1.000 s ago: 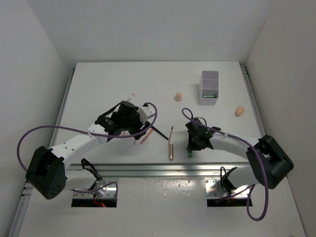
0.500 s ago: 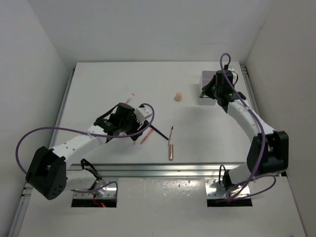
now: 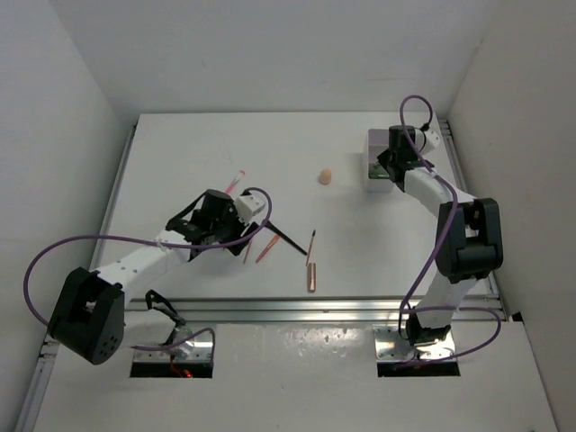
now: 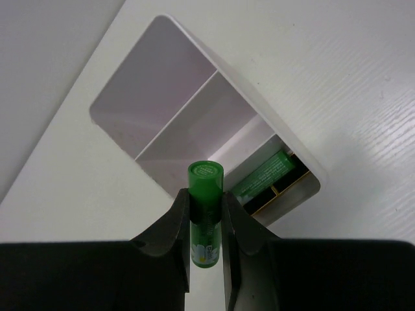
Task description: Organize the makeup
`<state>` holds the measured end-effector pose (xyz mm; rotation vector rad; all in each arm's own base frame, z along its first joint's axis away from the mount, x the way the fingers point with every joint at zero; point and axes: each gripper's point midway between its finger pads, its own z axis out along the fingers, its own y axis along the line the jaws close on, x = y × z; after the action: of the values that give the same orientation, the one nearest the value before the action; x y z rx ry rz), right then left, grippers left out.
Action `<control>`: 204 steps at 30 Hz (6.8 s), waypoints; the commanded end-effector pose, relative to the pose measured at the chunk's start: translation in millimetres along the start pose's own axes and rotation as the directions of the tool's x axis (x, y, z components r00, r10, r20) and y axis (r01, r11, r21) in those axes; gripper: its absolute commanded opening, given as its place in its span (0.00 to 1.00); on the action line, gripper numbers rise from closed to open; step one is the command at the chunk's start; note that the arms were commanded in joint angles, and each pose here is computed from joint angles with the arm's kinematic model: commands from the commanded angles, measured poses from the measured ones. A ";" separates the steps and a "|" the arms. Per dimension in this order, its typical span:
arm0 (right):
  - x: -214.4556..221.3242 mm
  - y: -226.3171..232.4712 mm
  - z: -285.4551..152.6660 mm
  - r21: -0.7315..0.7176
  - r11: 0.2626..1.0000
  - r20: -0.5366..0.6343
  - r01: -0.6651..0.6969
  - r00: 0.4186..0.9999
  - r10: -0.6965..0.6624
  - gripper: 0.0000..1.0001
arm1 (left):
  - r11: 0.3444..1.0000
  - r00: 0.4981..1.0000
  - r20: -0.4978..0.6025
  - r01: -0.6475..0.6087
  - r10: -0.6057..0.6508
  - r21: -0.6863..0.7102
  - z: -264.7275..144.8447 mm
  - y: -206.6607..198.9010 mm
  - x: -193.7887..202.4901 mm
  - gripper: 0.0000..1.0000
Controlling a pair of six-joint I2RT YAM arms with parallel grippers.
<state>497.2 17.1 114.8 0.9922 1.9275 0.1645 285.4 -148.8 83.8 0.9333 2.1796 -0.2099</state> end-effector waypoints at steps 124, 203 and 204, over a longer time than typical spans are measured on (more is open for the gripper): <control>12.5 30.6 -0.4 -0.363 -0.465 0.439 0.807 -0.292 -0.850 0.00 | 0.890 0.977 0.091 0.214 -0.194 -0.403 -11.5 114.2 -13.6 0.80; 2.8 7.5 -107.6 -0.431 0.224 0.246 0.874 0.353 -0.903 0.79 | 0.965 0.938 -0.234 0.260 -0.257 -0.018 172.6 155.2 -18.9 0.00; -1.1 5.2 -110.1 -0.414 0.235 0.244 0.880 0.356 -0.902 0.79 | 0.967 0.941 -0.229 0.253 -0.248 -0.007 171.5 158.3 -17.7 0.00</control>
<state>414.5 52.7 166.5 -0.6574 2.0770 0.0021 513.3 -112.5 20.2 0.6773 2.4602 -0.1525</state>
